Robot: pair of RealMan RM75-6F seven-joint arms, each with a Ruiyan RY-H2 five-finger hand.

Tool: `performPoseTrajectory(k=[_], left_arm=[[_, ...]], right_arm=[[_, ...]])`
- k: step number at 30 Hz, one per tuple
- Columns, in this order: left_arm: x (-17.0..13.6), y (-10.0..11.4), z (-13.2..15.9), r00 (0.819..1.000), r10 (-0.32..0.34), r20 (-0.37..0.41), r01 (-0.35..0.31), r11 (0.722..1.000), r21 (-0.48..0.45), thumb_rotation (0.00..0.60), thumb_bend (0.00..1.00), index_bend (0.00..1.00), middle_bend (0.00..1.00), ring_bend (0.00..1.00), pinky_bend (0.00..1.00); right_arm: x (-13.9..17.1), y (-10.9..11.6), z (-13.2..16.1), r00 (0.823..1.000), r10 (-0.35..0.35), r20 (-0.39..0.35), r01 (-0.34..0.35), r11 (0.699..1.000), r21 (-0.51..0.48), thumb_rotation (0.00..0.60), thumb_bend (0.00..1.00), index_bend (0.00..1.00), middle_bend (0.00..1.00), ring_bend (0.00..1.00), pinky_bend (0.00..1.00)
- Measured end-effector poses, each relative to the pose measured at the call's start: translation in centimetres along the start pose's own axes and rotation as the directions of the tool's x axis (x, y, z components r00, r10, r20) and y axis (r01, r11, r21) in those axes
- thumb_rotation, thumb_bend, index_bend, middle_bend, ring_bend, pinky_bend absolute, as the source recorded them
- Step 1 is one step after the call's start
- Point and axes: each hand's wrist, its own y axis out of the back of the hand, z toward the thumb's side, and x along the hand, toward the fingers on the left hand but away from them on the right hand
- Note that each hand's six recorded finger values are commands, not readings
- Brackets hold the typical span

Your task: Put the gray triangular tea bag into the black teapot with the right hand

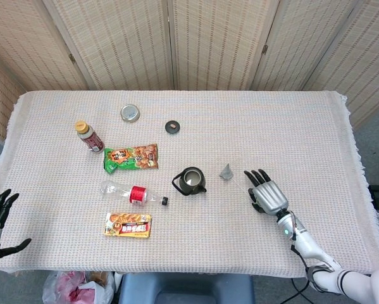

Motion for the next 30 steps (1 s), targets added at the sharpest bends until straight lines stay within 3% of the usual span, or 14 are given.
performPoseTrajectory(k=[7,13,22,30], left_arm=[[0.0,-0.1,0.1,1.000,0.003,0.008,-0.003,1.000,0.003,0.600,0.13,0.00,0.00,0.00,0.07],[0.0,0.0,0.3,1.000,0.006,0.013,-0.006,1.000,0.005,0.600,0.13,0.00,0.00,0.00,0.07],[0.0,-0.3,0.7,1.000,-0.007,0.028,0.007,1.000,0.018,0.600,0.13,0.00,0.00,0.00,0.07],[0.1,-0.5,0.7,0.999,-0.023,0.028,0.023,1.000,0.014,0.600,0.13,0.00,0.00,0.00,0.07]], right_arm=[[0.1,1.3,-0.1,0.999,-0.047,0.002,0.047,0.999,-0.018,0.600,0.31,0.66,0.05,0.00,0.00],[0.5,3.9,-0.2,0.992,-0.125,0.002,0.125,0.992,-0.029,0.600,0.31,0.66,0.06,0.00,0.00],[0.9,9.7,0.5,0.969,-0.249,-0.007,0.249,0.968,-0.021,0.600,0.31,0.67,0.06,0.00,0.00],[0.7,15.1,1.7,0.936,-0.351,-0.014,0.352,0.936,-0.001,0.600,0.30,0.67,0.06,0.00,0.00]])
